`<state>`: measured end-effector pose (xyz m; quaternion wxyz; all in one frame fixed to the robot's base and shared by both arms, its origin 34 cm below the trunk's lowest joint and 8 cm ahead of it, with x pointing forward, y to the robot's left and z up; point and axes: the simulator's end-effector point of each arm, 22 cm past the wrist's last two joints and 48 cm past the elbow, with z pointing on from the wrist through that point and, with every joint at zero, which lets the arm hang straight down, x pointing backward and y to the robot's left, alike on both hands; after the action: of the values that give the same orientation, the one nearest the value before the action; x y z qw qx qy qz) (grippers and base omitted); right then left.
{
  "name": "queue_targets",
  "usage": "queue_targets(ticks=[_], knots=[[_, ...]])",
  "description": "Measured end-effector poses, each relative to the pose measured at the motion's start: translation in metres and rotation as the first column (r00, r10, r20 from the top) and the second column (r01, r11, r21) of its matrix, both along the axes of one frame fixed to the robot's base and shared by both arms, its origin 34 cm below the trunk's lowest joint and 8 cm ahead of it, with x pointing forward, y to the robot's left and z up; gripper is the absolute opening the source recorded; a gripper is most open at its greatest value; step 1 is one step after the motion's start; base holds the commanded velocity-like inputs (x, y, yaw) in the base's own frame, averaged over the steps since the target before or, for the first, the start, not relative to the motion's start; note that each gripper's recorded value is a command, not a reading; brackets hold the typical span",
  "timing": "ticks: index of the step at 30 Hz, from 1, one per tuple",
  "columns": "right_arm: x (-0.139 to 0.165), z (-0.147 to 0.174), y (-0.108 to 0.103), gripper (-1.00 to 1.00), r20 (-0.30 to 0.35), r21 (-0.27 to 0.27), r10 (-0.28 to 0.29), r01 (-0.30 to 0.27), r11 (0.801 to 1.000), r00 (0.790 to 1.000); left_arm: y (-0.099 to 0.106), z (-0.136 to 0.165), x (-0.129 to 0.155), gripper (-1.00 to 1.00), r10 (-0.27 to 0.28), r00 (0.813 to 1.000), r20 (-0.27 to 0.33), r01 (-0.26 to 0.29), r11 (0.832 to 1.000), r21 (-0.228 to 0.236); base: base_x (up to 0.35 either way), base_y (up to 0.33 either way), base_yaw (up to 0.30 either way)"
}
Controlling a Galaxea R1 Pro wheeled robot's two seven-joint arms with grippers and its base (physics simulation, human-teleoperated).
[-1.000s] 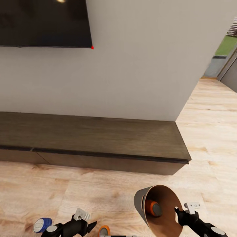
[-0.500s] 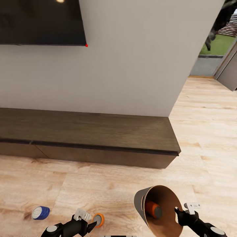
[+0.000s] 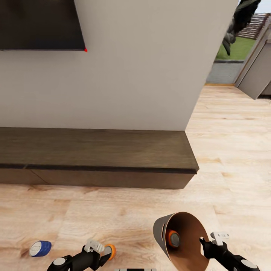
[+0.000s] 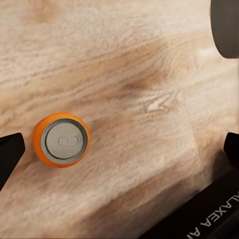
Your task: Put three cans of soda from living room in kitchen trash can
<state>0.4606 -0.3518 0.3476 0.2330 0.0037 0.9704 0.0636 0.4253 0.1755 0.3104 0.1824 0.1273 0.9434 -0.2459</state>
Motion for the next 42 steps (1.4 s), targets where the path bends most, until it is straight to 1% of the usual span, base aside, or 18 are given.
queue_targets(ticks=[8,22,35,42], knots=[[-0.0014,-0.0018,0.0002,-1.00,-0.003,-0.001,0.002,-0.002,1.000,1.000,0.0000,-0.0017,-0.0019,1.00,0.000,1.000,-0.006,0.000,1.000,0.000,0.000,0.000,-0.200],[-0.0013,-0.0024,-0.0008,-1.00,-0.003,-0.009,0.000,0.000,1.000,1.000,-0.0001,-0.0020,-0.0022,1.00,0.001,1.000,-0.007,-0.001,1.000,-0.001,-0.013,0.000,-0.014],[-0.0014,-0.0026,-0.0016,-1.00,-0.003,-0.013,-0.001,0.001,1.000,1.000,-0.0001,-0.0020,-0.0024,1.00,0.001,1.000,-0.008,-0.001,1.000,-0.001,-0.261,0.000,0.000],[-0.0015,-0.0027,-0.0013,-1.00,-0.003,-0.013,0.001,-0.001,1.000,1.000,0.0007,-0.0009,-0.0007,1.00,0.013,1.000,-0.007,-0.013,1.000,-0.006,-0.060,0.000,0.000]])
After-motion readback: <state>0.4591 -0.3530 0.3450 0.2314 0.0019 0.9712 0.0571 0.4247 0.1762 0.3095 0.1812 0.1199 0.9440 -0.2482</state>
